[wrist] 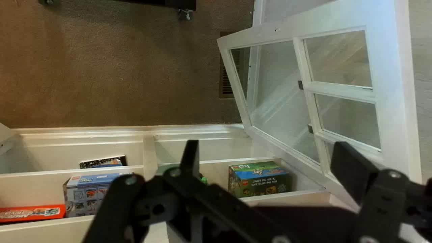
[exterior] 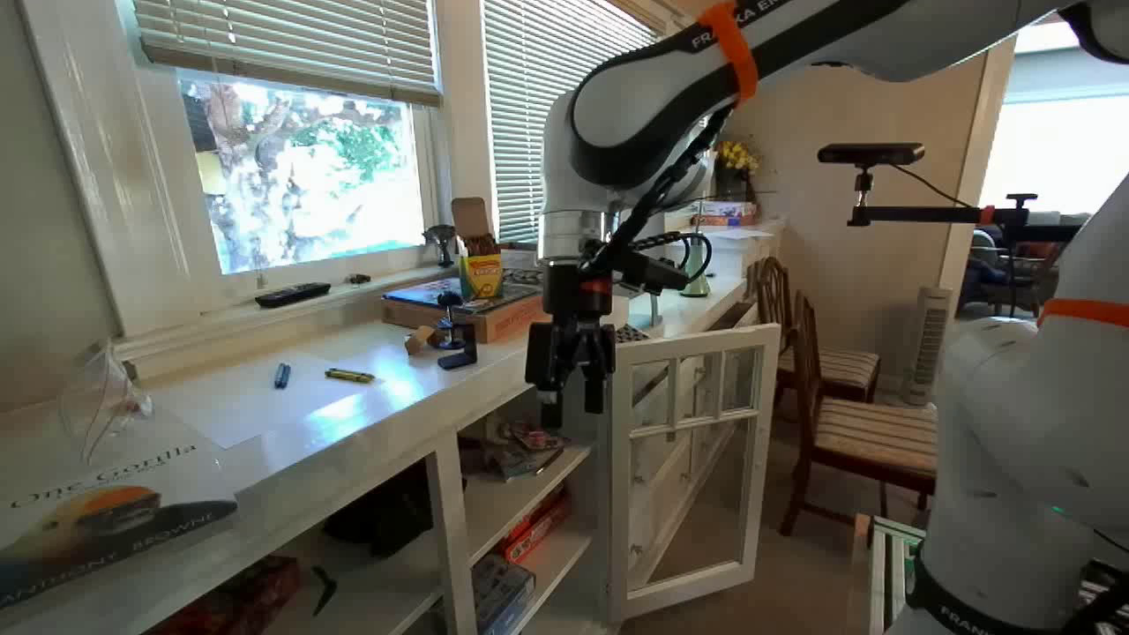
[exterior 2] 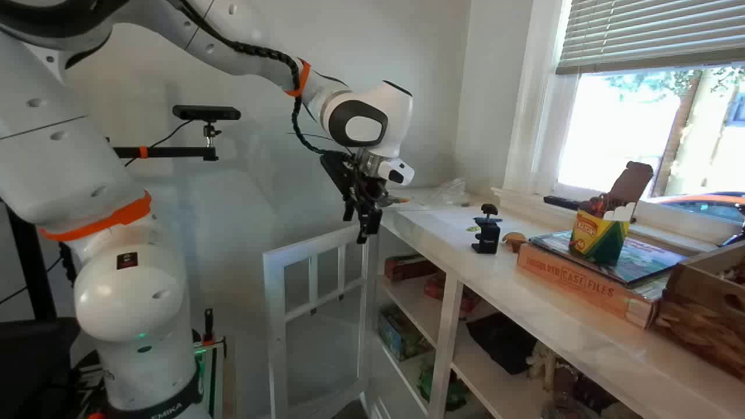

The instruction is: Turn the black object to the right continuously

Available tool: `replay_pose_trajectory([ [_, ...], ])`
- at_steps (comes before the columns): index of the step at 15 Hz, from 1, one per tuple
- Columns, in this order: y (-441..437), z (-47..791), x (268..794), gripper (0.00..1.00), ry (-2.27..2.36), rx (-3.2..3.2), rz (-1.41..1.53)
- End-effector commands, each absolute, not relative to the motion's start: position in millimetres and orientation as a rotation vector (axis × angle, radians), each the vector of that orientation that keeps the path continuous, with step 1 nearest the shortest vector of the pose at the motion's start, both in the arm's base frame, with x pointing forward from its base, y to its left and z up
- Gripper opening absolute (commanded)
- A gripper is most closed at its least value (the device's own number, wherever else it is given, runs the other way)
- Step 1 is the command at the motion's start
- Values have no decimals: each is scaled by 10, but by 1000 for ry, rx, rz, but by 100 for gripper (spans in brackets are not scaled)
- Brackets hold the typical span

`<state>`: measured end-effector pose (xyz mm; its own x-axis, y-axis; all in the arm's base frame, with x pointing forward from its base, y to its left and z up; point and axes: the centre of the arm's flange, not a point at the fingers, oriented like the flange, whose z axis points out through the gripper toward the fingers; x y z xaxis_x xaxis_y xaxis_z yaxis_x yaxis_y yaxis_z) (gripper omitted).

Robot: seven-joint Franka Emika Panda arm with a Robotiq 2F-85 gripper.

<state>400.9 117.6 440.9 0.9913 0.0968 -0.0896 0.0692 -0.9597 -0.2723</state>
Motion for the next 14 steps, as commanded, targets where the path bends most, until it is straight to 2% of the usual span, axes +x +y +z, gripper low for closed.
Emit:
replay_pose_trajectory([
  [1, 1176, 4409, 4009, 100, -122, -2863, 148],
  [10, 1176, 4409, 4009, 100, -122, -2863, 148],
  [14, 1152, 4340, 4332, 100, 88, -2992, -165],
])
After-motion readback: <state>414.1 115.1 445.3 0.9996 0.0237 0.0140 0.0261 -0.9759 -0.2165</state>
